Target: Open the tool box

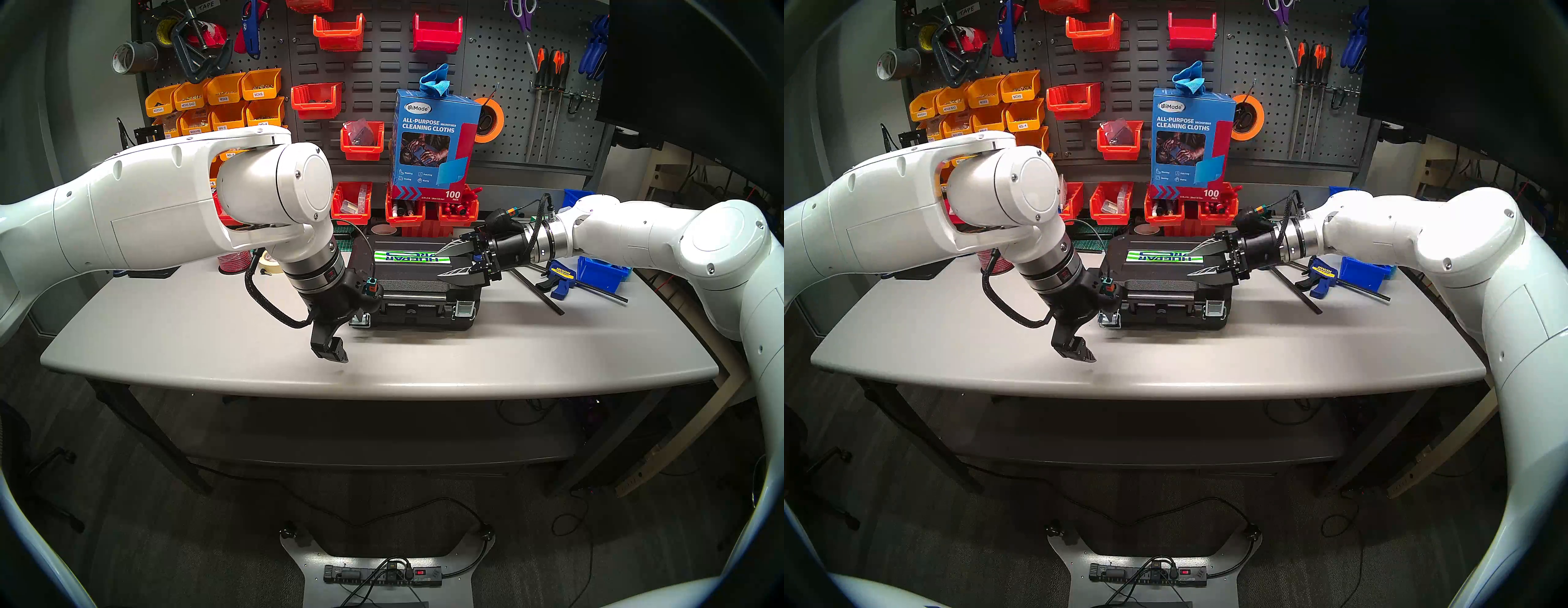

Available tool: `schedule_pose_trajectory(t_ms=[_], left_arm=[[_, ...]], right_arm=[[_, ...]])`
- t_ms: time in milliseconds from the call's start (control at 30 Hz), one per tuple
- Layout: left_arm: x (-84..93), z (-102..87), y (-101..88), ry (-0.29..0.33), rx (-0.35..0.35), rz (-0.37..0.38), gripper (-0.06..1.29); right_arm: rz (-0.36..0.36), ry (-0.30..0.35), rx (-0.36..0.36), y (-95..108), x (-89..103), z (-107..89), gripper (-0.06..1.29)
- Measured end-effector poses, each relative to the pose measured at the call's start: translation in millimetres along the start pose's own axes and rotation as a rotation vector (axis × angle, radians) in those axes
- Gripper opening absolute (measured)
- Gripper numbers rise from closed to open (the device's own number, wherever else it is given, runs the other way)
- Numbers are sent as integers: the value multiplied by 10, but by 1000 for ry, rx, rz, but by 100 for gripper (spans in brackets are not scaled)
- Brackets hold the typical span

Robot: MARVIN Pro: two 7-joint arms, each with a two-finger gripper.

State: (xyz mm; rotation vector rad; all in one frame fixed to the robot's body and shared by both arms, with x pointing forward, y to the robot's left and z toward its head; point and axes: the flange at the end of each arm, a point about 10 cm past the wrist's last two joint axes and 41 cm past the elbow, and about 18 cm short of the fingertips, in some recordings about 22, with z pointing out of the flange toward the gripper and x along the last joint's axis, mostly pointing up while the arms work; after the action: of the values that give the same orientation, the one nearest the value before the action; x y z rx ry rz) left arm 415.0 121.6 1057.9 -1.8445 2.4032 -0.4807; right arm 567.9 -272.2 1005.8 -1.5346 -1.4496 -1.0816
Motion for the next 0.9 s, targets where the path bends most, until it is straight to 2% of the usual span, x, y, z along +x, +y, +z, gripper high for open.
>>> schedule_pose_trajectory(t_ms=[200, 433, 600, 733, 867, 900], left_arm=[[16, -42, -45, 22, 6, 0, 126], [117, -289, -134, 93, 30, 12, 126], [200, -524, -178, 171, 29, 10, 126], [265, -768, -255, 265, 39, 0, 126], [230, -910, -357, 326, 61, -33, 126], [179, -963, -425, 360, 78, -60, 126]], right_arm=[[0, 0, -2, 2, 0, -1, 124], [1, 1, -3, 0, 0, -1, 124], [1, 0, -5, -1, -3, -16, 124], [1, 0, -5, -2, -3, -14, 124], [1, 0, -6, -2, -2, -14, 124], [1, 0, -6, -3, -3, -15, 124]])
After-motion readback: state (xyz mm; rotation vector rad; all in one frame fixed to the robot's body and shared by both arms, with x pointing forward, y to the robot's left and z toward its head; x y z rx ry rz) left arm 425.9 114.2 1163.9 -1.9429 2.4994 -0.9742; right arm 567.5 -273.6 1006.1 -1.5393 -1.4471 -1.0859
